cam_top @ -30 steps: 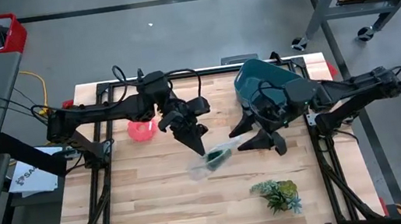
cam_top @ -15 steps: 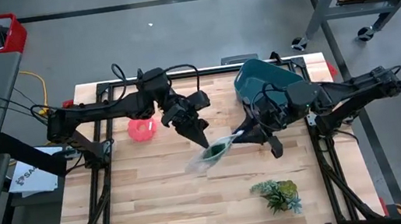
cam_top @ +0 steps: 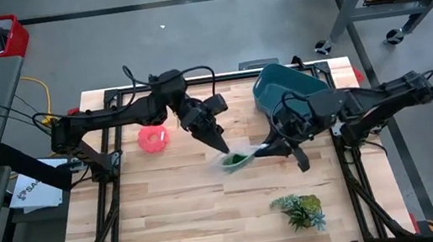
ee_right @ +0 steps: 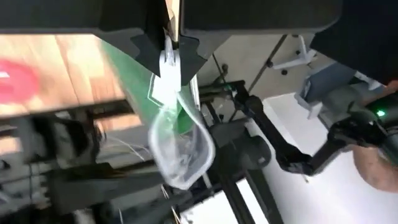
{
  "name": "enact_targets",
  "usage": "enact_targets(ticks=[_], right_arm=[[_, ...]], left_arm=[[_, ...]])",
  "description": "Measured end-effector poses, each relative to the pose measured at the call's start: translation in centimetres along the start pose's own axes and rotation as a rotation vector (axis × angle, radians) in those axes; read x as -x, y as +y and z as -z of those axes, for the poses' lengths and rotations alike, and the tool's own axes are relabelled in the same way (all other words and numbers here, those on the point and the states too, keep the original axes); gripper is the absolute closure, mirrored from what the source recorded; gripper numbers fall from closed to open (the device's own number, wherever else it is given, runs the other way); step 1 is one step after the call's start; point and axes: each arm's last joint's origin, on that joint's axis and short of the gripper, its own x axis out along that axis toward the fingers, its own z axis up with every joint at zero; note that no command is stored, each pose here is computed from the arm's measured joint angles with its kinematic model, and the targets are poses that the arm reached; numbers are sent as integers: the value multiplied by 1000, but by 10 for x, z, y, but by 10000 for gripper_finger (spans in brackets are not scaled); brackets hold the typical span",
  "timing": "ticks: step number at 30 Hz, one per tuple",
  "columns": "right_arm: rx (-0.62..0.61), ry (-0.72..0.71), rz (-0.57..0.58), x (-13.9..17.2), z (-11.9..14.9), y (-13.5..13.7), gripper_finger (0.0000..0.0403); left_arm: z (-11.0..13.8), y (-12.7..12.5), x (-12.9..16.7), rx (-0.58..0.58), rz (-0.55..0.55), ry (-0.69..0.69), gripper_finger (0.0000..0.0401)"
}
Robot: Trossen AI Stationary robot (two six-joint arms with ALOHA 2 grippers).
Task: Roll bandage
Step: Close the transparent zip bag
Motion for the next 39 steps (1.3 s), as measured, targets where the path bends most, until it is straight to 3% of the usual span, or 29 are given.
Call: enact_targets(ticks=[8, 13, 16, 18, 22, 28, 32, 39], right_arm=[[-29, 12, 108, 28, -2, 0, 402], [-52, 71, 202, 22, 7, -7, 403], [-93, 189, 266, 9, 21, -16, 403], [-110, 269, 302, -2, 32, -21, 403], [-126, 354, 334, -19, 45, -28, 403], [-133, 379, 317, -24, 49, -30, 403], [-138, 368, 342, -23, 46, -37, 403], [-146, 357, 364, -21, 43, -44, 403]], left_arm=[[9, 23, 2, -23, -110, 97, 281], [21, 48, 8, -127, -364, 58, 272], [28, 59, 13, -187, -549, 50, 272], [30, 59, 16, -231, -605, 49, 272], [33, 39, 26, -301, -610, 8, 272], [53, 20, 43, -469, -836, 45, 272], [58, 24, 26, -587, -852, 117, 263], [59, 44, -3, -655, -846, 186, 207]])
